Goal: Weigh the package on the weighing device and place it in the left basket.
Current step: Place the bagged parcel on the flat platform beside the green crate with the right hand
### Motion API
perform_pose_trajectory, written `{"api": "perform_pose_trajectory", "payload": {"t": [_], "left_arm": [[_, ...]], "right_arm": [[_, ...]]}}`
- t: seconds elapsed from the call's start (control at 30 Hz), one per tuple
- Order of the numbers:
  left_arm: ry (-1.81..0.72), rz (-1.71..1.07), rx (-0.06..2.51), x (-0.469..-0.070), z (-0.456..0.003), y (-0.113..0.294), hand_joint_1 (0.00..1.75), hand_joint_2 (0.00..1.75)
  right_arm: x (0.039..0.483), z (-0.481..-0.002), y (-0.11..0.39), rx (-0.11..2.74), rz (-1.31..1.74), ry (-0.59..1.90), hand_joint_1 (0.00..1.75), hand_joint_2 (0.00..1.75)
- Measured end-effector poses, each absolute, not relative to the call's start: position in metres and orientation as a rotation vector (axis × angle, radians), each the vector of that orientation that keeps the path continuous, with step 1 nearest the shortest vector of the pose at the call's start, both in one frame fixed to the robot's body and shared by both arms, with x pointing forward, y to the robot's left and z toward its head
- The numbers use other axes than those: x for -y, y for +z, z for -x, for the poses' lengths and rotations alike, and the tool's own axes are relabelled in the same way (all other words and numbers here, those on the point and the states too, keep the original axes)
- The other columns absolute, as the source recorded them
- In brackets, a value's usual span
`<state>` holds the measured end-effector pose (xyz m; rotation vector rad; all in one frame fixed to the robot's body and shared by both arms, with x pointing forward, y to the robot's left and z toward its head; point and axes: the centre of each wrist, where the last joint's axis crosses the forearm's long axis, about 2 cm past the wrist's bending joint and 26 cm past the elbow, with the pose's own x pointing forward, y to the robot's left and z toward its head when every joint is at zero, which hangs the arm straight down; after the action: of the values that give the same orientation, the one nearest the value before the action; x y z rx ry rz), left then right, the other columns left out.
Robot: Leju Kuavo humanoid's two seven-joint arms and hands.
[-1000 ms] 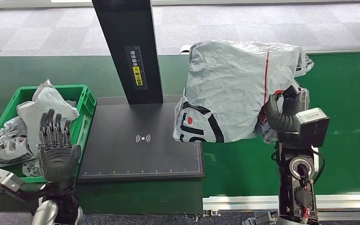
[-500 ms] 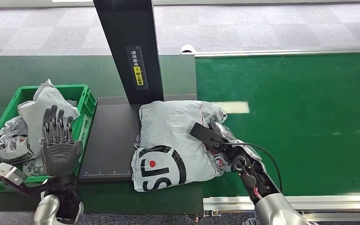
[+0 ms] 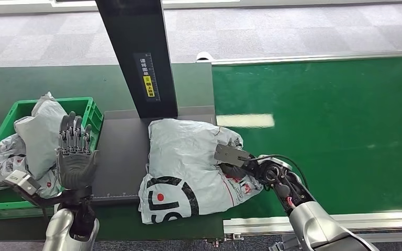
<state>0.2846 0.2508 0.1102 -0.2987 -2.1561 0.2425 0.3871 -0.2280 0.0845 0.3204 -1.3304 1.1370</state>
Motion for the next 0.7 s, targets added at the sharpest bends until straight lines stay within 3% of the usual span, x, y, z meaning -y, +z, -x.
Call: {"api": "perform_pose_trajectory", "payload": {"t": [0.33,0.47,0.53,0.6,0.67,0.7], "left_arm": [[0.251,0.280,2.138,-0.252,-0.262,0.099,0.00,1.75],[0.244,0.285,2.139,-0.250,-0.262,0.099,0.00,1.75],[0.239,0.286,2.138,-0.250,-0.262,0.099,0.00,1.75],[0.234,0.288,2.138,-0.250,-0.262,0.099,0.00,1.75],[0.228,0.290,2.136,-0.250,-0.262,0.099,0.00,1.75],[0.224,0.292,2.135,-0.249,-0.262,0.099,0.00,1.75]], "right_arm": [[0.199,-0.379,0.099,1.818,0.058,0.953,1.75,1.75],[0.191,-0.381,0.115,1.882,0.156,0.928,1.73,1.75],[0.189,-0.381,0.118,1.863,0.179,0.913,1.11,1.75],[0.187,-0.381,0.118,1.843,0.176,0.899,0.28,1.75],[0.186,-0.380,0.116,1.827,0.157,0.893,0.03,1.75],[0.185,-0.380,0.115,1.817,0.143,0.891,0.00,1.75]]}}
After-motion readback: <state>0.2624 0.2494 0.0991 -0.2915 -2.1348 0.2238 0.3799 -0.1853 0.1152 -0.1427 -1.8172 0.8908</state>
